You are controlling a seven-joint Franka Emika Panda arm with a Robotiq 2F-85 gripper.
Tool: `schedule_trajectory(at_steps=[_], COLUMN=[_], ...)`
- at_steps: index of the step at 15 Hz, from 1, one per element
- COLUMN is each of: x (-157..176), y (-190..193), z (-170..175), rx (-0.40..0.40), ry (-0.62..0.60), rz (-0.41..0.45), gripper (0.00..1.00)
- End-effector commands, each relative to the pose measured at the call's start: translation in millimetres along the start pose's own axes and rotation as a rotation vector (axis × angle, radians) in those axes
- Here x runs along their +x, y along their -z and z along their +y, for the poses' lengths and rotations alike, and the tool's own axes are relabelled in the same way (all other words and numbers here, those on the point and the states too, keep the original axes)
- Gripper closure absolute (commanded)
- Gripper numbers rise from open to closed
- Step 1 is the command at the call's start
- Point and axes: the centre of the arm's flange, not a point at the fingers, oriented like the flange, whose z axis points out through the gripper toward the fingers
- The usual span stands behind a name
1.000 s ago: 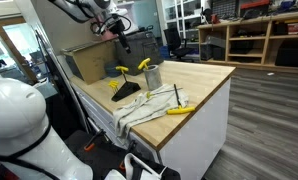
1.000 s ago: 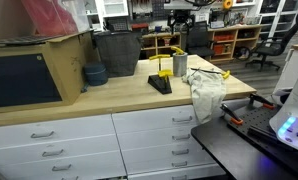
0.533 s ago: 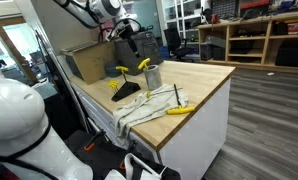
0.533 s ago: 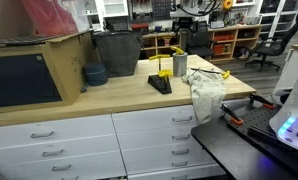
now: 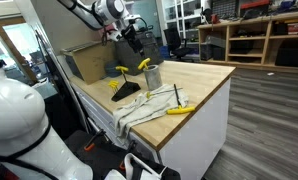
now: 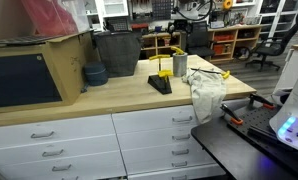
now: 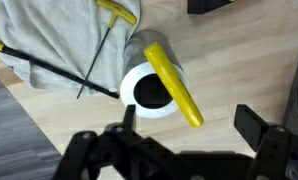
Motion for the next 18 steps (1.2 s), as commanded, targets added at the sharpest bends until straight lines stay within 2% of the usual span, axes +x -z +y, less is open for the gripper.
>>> schedule_trajectory(at_steps=[1, 10, 18], x=[7, 12, 16], y=[8, -9, -18], z=[-18, -23, -19], rx=[0.036, 0.102, 0.089], ry=[0.122, 0.329, 0.408], rz=[-0.004, -0.101, -0.122], gripper=[0.00, 0.00, 0.00])
